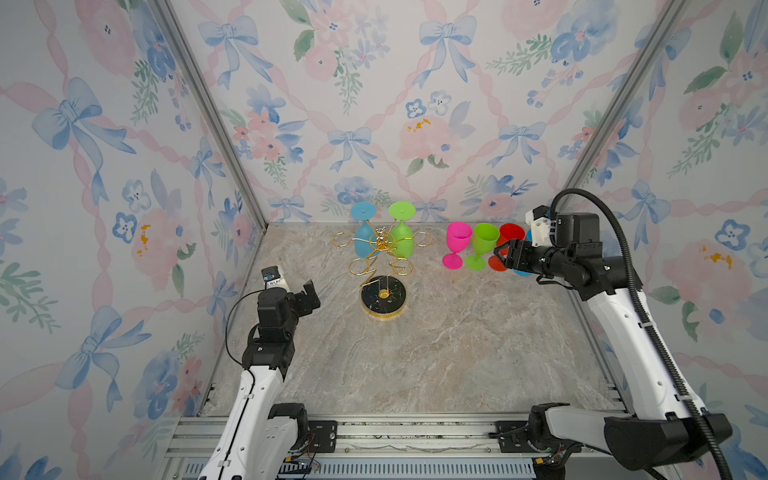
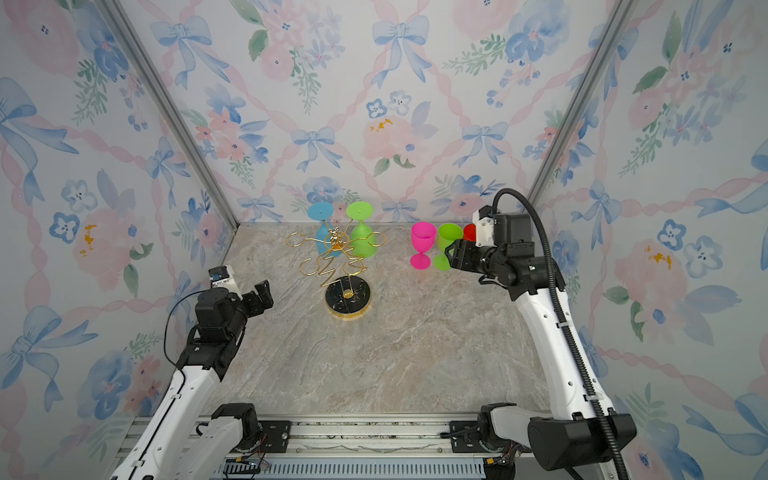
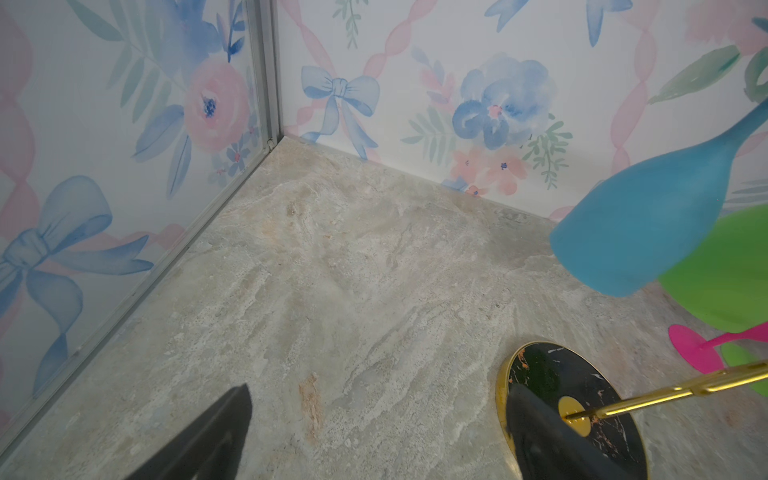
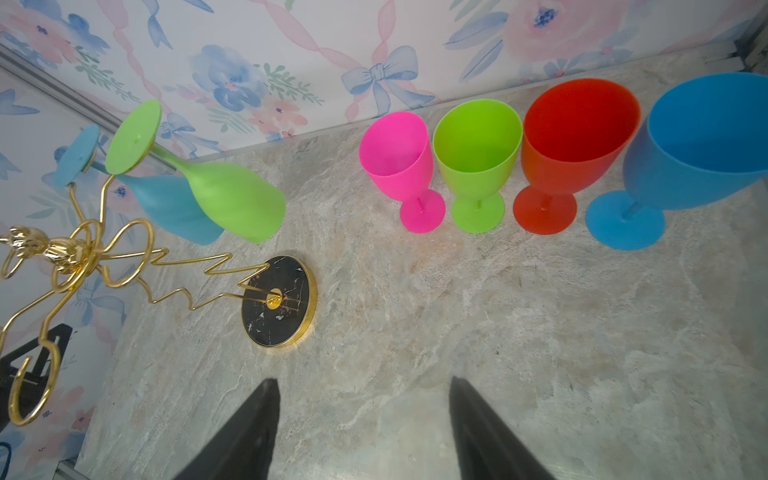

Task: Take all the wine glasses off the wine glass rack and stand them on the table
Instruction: 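Open the right gripper and lift away while the left moves toward the rack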

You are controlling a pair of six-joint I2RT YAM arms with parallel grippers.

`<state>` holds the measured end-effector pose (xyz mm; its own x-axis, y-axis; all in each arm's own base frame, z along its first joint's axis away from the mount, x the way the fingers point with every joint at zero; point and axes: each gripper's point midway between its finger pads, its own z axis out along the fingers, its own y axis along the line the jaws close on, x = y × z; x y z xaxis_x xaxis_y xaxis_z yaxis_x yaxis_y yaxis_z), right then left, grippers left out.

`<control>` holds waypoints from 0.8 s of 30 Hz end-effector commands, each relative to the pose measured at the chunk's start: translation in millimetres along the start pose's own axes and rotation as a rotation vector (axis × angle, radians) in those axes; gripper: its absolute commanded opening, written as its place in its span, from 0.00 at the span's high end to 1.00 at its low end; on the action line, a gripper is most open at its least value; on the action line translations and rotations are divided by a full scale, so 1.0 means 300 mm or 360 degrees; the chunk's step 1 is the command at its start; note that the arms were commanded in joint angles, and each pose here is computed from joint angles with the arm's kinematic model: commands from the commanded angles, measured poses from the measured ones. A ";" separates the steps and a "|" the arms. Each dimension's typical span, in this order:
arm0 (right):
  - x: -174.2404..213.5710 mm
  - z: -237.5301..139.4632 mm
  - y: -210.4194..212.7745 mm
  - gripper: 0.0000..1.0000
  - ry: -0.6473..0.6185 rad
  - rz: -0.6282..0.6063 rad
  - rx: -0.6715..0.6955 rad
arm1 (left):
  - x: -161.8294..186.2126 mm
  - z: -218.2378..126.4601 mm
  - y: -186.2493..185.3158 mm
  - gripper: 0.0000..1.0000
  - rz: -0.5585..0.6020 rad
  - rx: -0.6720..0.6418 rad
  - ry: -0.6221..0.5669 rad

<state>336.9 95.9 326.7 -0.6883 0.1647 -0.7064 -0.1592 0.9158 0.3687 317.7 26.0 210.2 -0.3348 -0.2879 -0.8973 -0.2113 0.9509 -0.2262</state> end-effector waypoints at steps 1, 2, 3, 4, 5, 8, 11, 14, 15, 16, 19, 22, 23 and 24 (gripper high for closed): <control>0.067 -0.004 0.035 0.32 0.0047 -0.0062 -0.0029 | -0.025 0.001 -0.035 0.03 -0.0078 0.0141 0.0023; 0.085 -0.006 0.042 0.32 0.0055 -0.0076 -0.0031 | -0.027 0.004 -0.029 0.03 -0.0091 0.0147 0.0023; 0.102 -0.009 0.051 0.32 0.0061 -0.0087 -0.0037 | -0.029 0.008 -0.023 0.03 -0.0108 0.0151 0.0023; 0.114 -0.012 0.058 0.32 0.0065 -0.0094 -0.0041 | -0.035 0.008 -0.018 0.03 -0.0119 0.0155 0.0015; 0.124 -0.019 0.066 0.32 0.0067 -0.0100 -0.0051 | -0.040 0.013 -0.012 0.03 -0.0126 0.0150 0.0008; 0.153 -0.040 0.088 0.32 0.0074 -0.0132 -0.0067 | -0.076 0.026 -0.015 0.04 -0.0123 0.0145 0.0001; 0.168 -0.059 0.094 0.32 0.0074 -0.0145 -0.0068 | -0.149 0.029 -0.055 0.04 -0.0160 0.0220 -0.0019; 0.178 -0.080 0.094 0.32 0.0072 -0.0138 -0.0066 | -0.207 0.039 -0.079 0.04 -0.0230 0.0263 -0.0026; 0.181 -0.089 0.095 0.32 0.0072 -0.0144 -0.0067 | -0.227 0.043 -0.087 0.05 -0.0258 0.0281 -0.0023; 0.184 -0.099 0.097 0.32 0.0071 -0.0152 -0.0068 | -0.242 0.048 -0.094 0.05 -0.0278 0.0299 -0.0017; 0.189 -0.120 0.089 0.32 0.0057 -0.0178 -0.0050 | -0.293 0.073 -0.124 0.06 -0.0361 0.0384 0.0013; 0.200 -0.120 0.088 0.30 0.0057 -0.0185 -0.0057 | -0.332 0.102 -0.175 0.09 -0.0438 0.0525 0.0077; 0.204 -0.117 0.087 0.30 0.0058 -0.0182 -0.0060 | -0.344 0.112 -0.200 0.10 -0.0461 0.0587 0.0108; 0.208 -0.112 0.087 0.30 0.0062 -0.0180 -0.0065 | -0.353 0.119 -0.222 0.11 -0.0482 0.0639 0.0135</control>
<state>270.9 117.5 324.6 -0.6697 0.0727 -0.7391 -0.2633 0.9073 0.3278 393.0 17.7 297.4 -0.3239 -0.5036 -0.8009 -0.0349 0.8524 -0.5218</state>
